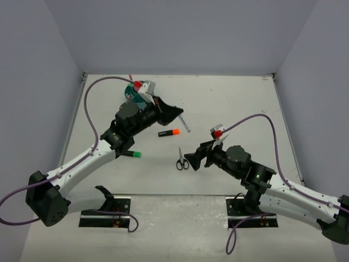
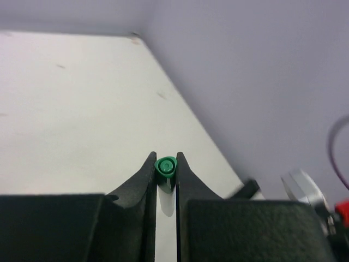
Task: Sort the stationery into containers
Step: Place the pen in the storage box.
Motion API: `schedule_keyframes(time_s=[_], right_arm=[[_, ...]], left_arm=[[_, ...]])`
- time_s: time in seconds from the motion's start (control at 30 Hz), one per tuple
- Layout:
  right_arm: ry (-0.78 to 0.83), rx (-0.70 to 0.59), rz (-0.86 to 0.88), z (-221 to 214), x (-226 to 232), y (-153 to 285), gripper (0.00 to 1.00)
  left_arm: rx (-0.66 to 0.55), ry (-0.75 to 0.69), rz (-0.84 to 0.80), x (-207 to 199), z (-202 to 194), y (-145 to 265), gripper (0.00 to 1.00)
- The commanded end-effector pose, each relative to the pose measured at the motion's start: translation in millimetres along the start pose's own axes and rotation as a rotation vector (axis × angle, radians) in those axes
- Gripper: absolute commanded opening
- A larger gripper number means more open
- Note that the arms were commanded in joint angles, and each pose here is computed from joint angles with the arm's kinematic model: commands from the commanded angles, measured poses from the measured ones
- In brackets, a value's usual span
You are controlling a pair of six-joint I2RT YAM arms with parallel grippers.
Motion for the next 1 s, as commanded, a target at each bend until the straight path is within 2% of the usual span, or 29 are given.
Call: schedule_keyframes(time_s=[0.0, 0.1, 0.13, 0.23, 0.3, 0.37, 0.5, 0.57, 0.83, 0.97], right_arm=[[-0.057, -0.064, -0.323, -3.1, -23.4, -10.1, 0.99], [-0.038, -0.034, -0.351, -9.9, -27.5, -14.3, 0.99], [-0.041, -0.036, -0.364, -11.4, -29.2, -15.1, 0.99], [-0.046, -0.028, -0.383, -17.3, -33.6, -17.0, 0.99], [-0.044, -0.018, -0.377, -18.4, -33.1, -18.5, 0.99], [-0.03, 0.006, -0.401, -21.1, -34.0, -23.8, 0.99], [-0.026, 0.045, -0.445, -24.9, -35.5, -28.0, 0.99], [-0.026, 0.069, -0.449, -27.7, -35.6, -29.8, 0.99], [-0.029, 0.077, -0.436, -26.6, -33.5, -29.2, 0.99], [-0.031, 0.075, -0.422, -26.7, -33.2, -27.7, 0.99]], left_arm=[[-0.036, -0.183, 0.665, 64.1, 43.6, -19.7, 0.0], [-0.055, -0.221, 0.831, 113.2, 74.1, -50.9, 0.0], [-0.111, -0.229, 0.879, 124.1, 97.0, -54.5, 0.0], [-0.121, -0.292, 1.063, 179.7, 110.9, -81.1, 0.0], [-0.153, -0.331, 1.09, 185.9, 128.3, -85.7, 0.0], [-0.126, -0.387, 1.131, 221.3, 127.2, -101.0, 0.0], [-0.07, -0.45, 1.171, 251.3, 123.4, -114.0, 0.0], [-0.047, -0.432, 1.195, 268.8, 119.3, -116.2, 0.0], [0.016, -0.393, 1.209, 292.8, 84.8, -108.5, 0.0], [0.049, -0.387, 1.196, 301.9, 77.3, -107.0, 0.03]])
Point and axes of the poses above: each gripper's point midway between its finger pads, its own y axis back along the fingers, its own x axis along the line the jaws close on, z = x × y, the point moved 10 cm from there along y, back along the fingers, and after that the axes turned 12 degrees about -y, right-handed, at the moved point
